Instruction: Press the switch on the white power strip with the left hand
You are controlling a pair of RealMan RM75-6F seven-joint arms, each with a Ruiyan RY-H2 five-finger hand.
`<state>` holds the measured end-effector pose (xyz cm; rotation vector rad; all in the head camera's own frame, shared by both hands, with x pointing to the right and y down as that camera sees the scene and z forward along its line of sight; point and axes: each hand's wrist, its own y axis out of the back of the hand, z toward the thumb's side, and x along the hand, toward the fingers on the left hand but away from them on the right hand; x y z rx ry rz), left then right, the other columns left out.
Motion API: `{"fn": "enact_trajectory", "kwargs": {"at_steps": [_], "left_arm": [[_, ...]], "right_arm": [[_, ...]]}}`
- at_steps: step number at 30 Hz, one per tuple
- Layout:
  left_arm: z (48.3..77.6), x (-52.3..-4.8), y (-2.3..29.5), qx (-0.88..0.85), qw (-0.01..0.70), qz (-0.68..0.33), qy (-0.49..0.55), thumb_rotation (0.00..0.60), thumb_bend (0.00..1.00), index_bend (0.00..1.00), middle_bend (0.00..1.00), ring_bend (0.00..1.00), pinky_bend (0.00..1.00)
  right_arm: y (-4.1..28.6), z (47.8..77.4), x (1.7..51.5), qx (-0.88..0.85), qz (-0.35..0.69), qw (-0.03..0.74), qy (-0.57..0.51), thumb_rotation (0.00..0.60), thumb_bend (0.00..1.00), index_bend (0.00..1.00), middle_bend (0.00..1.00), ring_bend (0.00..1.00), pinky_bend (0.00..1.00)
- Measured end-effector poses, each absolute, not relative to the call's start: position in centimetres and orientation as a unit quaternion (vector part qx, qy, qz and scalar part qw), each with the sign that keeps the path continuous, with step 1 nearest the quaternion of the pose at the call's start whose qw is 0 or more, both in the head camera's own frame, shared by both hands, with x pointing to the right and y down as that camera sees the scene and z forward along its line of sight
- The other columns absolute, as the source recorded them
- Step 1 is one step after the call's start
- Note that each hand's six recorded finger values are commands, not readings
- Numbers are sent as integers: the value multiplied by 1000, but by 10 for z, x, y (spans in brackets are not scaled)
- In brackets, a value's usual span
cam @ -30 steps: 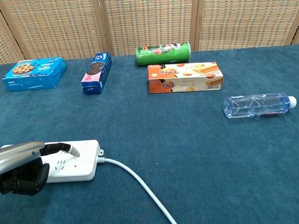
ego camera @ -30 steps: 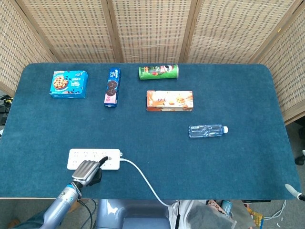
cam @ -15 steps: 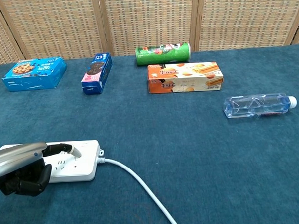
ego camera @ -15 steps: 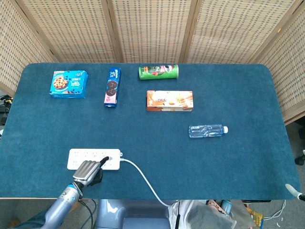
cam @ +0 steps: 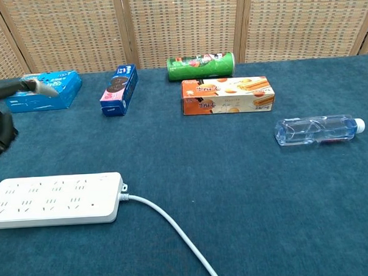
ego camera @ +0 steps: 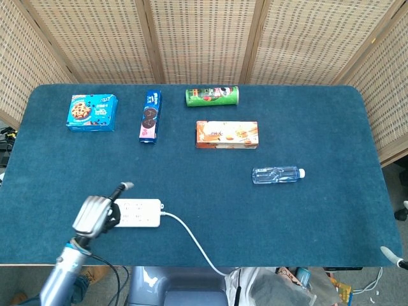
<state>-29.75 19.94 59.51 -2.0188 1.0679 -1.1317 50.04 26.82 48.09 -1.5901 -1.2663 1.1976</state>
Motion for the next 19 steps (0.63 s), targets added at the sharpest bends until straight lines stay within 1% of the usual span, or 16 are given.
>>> {"fn": "enact_trajectory", "kwargs": {"at_steps": [1,2,7,10,16,19], "left_arm": [[586,-305,198,-754,303,-416,409,581,0,0,14,14,6],[580,-311,197,-750,311,-415,410,576,0,0,0,0,0],[570,-360,203,-702,347,-481,393,559,0,0,0,0,0],[560,-388,207,-670,359,-509,403,547,0,0,0,0,0],[556,-426,214,-656,337,-535,412,537,0,0,0,0,0],[556,-429,214,-654,336,-537,414,539,0,0,0,0,0]], "right_arm": [[268,481,500,-623,469,382,-496,600,0,62,19,0,0],[269,481,500,-623,468,382,-496,600,0,62,19,0,0],[270,480,498,-624,467,385,-494,600,0,62,19,0,0],[271,481,497,-624,469,387,-491,600,0,62,19,0,0],[271,482,495,-623,471,390,-488,600,0,62,19,0,0],[271,482,494,-622,471,390,-488,600,0,62,19,0,0]]}}
